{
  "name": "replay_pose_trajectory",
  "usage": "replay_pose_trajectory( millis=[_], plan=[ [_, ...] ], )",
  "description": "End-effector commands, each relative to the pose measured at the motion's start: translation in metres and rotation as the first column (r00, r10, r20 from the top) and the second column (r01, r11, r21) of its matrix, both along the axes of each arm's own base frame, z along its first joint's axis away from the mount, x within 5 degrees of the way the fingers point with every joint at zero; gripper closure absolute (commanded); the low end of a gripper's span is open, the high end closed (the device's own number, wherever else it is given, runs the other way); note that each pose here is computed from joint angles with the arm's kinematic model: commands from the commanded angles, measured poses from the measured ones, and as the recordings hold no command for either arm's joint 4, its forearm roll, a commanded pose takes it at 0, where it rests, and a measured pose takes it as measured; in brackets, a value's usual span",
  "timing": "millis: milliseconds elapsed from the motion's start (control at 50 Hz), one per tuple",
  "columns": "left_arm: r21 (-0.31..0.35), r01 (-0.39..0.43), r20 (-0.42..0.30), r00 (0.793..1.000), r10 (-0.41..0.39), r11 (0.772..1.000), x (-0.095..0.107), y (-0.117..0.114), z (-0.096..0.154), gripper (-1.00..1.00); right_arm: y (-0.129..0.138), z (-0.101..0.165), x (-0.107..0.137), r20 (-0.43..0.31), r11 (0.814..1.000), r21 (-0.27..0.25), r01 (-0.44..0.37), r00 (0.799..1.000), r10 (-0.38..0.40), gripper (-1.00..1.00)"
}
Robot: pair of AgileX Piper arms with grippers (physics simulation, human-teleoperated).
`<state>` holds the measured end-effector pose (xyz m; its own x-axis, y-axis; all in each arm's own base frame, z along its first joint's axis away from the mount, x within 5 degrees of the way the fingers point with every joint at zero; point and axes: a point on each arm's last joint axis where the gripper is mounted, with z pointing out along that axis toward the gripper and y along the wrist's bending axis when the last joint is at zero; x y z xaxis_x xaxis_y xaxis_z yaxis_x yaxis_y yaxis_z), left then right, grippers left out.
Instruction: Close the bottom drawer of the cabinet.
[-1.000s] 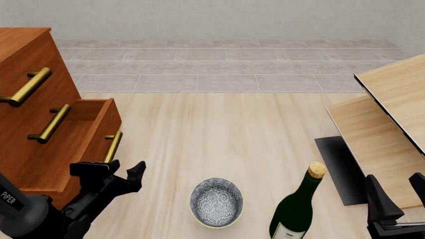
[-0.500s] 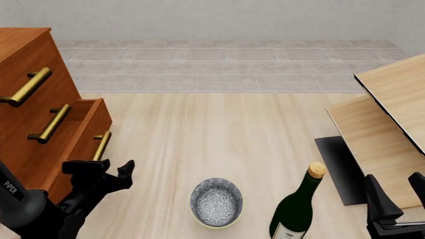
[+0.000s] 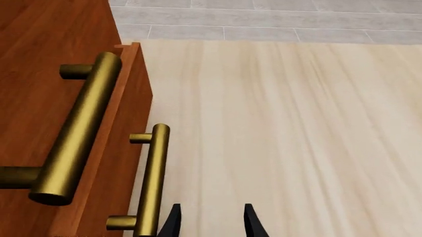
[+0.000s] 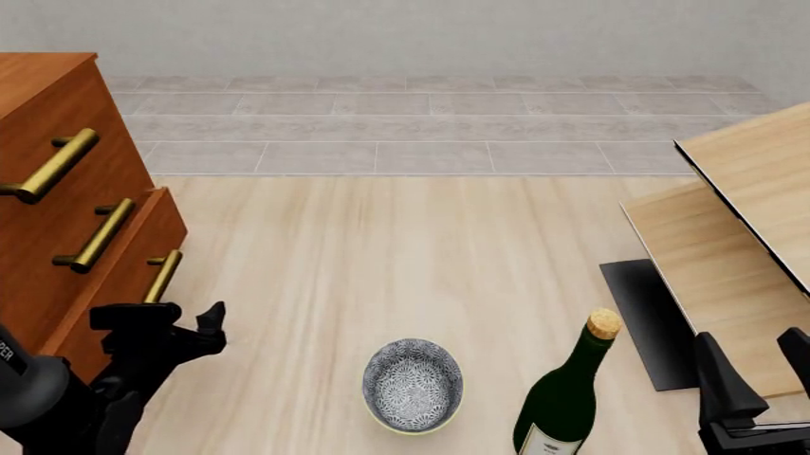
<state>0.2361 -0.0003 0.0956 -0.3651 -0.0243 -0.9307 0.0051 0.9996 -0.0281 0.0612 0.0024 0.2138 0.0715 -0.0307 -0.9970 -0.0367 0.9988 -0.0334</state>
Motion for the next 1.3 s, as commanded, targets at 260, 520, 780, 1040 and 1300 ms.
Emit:
replay_pose_trajectory(
  millis=[260, 520, 780, 1040, 1300],
  plan=[
    [0.062, -0.088, 0.041, 0.995, 0.086, 0.994, 0.006, 0.023, 0.003, -1.0, 0.0, 0.0, -0.001, 0.001, 1.0, -0.003, 0.002, 1.0, -0.002, -1.0],
    [0.099, -0.096, 0.041, 0.995, 0.092, 0.99, 0.005, 0.028, 0.001, -1.0, 0.0, 0.0, -0.001, 0.003, 1.0, -0.003, 0.001, 1.0, -0.001, -1.0],
    [0.125, -0.106, 0.045, 0.994, 0.101, 0.987, 0.007, 0.033, 0.001, -1.0, 0.0, 0.0, -0.001, 0.004, 1.0, -0.005, 0.002, 1.0, -0.002, -1.0],
    [0.159, -0.119, 0.045, 0.993, 0.113, 0.98, 0.008, 0.039, 0.001, -1.0, 0.0, 0.0, -0.001, 0.004, 1.0, -0.006, 0.002, 1.0, -0.002, -1.0],
    [0.172, -0.127, 0.053, 0.991, 0.12, 0.977, 0.007, 0.042, 0.003, -1.0, 0.0, 0.0, -0.002, 0.005, 1.0, -0.008, 0.003, 1.0, -0.003, -1.0]
  ],
)
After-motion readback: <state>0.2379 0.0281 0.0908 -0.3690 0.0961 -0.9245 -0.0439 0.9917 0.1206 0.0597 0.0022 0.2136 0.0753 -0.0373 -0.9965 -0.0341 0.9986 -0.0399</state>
